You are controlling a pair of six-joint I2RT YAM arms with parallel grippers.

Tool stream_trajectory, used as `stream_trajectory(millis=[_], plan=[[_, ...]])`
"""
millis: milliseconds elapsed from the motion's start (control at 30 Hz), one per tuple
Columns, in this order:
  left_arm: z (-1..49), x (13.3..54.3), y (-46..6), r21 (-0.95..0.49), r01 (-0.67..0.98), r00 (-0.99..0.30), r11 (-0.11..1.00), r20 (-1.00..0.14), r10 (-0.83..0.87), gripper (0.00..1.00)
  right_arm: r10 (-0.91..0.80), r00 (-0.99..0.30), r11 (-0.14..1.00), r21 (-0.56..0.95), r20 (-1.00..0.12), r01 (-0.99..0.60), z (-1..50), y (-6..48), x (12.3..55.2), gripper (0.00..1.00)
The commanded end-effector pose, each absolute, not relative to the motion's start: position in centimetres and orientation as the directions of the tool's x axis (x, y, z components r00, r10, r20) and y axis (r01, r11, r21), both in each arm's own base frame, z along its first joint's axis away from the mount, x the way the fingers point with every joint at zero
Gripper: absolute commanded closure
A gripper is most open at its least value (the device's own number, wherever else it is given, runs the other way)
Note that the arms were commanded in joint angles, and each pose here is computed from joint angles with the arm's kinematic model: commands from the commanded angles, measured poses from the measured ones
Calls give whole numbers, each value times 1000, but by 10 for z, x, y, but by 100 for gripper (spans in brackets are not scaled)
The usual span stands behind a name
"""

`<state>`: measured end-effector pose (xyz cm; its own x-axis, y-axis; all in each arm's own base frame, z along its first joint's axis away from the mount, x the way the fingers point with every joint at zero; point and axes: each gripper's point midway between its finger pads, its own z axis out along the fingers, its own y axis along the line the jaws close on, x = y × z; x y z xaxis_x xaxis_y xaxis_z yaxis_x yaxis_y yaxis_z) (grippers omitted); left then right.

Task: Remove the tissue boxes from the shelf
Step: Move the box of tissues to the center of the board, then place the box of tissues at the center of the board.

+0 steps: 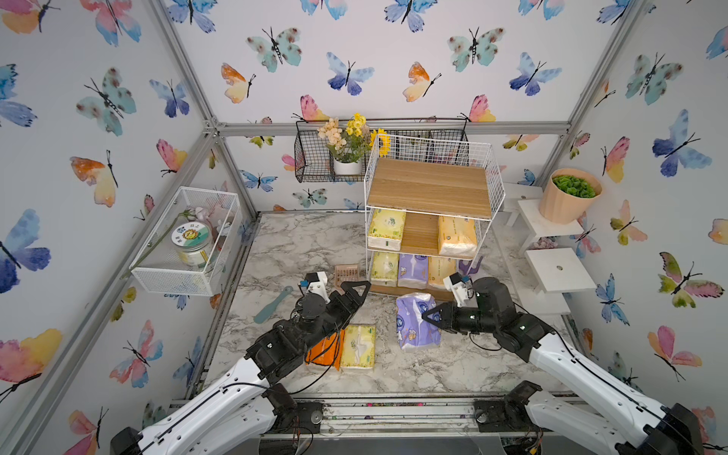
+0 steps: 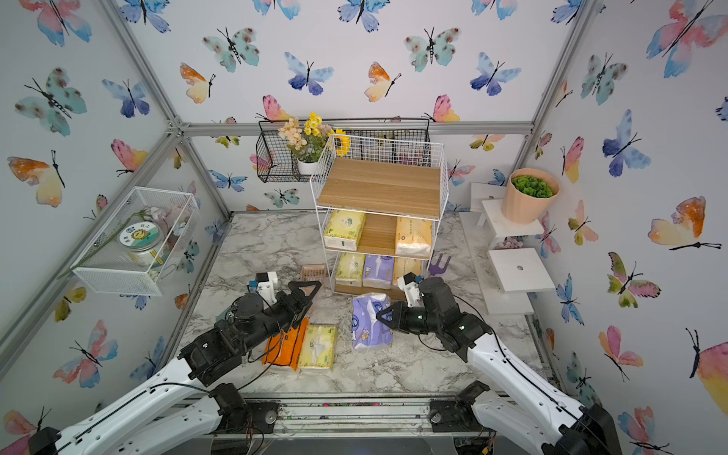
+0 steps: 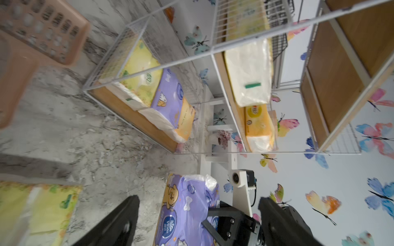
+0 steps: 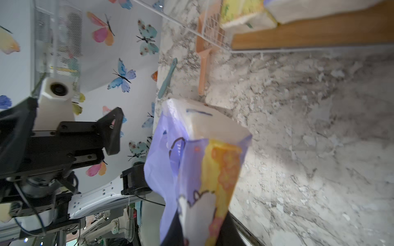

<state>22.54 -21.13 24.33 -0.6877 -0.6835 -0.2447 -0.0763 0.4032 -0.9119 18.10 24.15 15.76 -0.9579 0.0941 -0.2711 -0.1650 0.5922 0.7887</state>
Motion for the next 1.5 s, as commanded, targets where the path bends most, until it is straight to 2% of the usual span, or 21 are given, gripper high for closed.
stream_trajectory(millis=[0, 133, 300, 567, 833, 933, 1000, 1067, 1133, 1167, 1333, 1467], plan=[[223, 231, -183, -850, -202, -608, 487, -281, -742, 8, 111, -957, 611, 777, -269, -148, 134, 248, 179, 94], [222, 233, -172, -842, -231, -571, 488, -289, -768, 9, 87, -963, 639, 756, -254, -142, 103, 268, 174, 94], [227, 238, -164, -827, -247, -550, 506, -310, -775, 10, 82, -967, 621, 772, -240, -139, 81, 296, 174, 94], [232, 240, -167, -820, -231, -563, 523, -326, -759, 10, 119, -967, 613, 783, -224, -106, 67, 315, 182, 92], [228, 238, -168, -831, -217, -573, 512, -317, -756, 10, 35, -973, 605, 780, -227, -160, 62, 358, 178, 92], [228, 235, -166, -837, -207, -573, 507, -316, -756, 10, 24, -975, 617, 770, -220, -158, 57, 369, 179, 89], [228, 234, -164, -844, -202, -570, 496, -311, -761, 10, 27, -976, 627, 764, -216, -151, 55, 374, 180, 80], [227, 232, -162, -851, -201, -566, 486, -304, -766, 10, 36, -978, 654, 744, -207, -134, 50, 375, 181, 51], [228, 231, -162, -859, -197, -567, 472, -293, -770, 10, 56, -975, 707, 698, -215, -113, 46, 366, 182, 34], [228, 231, -162, -863, -196, -566, 466, -289, -772, 10, 79, -971, 733, 673, -227, -98, 48, 358, 185, 30], [229, 234, -166, -873, -208, -567, 441, -259, -782, 10, 167, -929, 827, 560, -330, -51, 77, 305, 193, 23], [233, 240, -167, -870, -215, -550, 443, -267, -791, 10, 188, -893, 821, 564, -408, -85, 115, 287, 194, 22]])
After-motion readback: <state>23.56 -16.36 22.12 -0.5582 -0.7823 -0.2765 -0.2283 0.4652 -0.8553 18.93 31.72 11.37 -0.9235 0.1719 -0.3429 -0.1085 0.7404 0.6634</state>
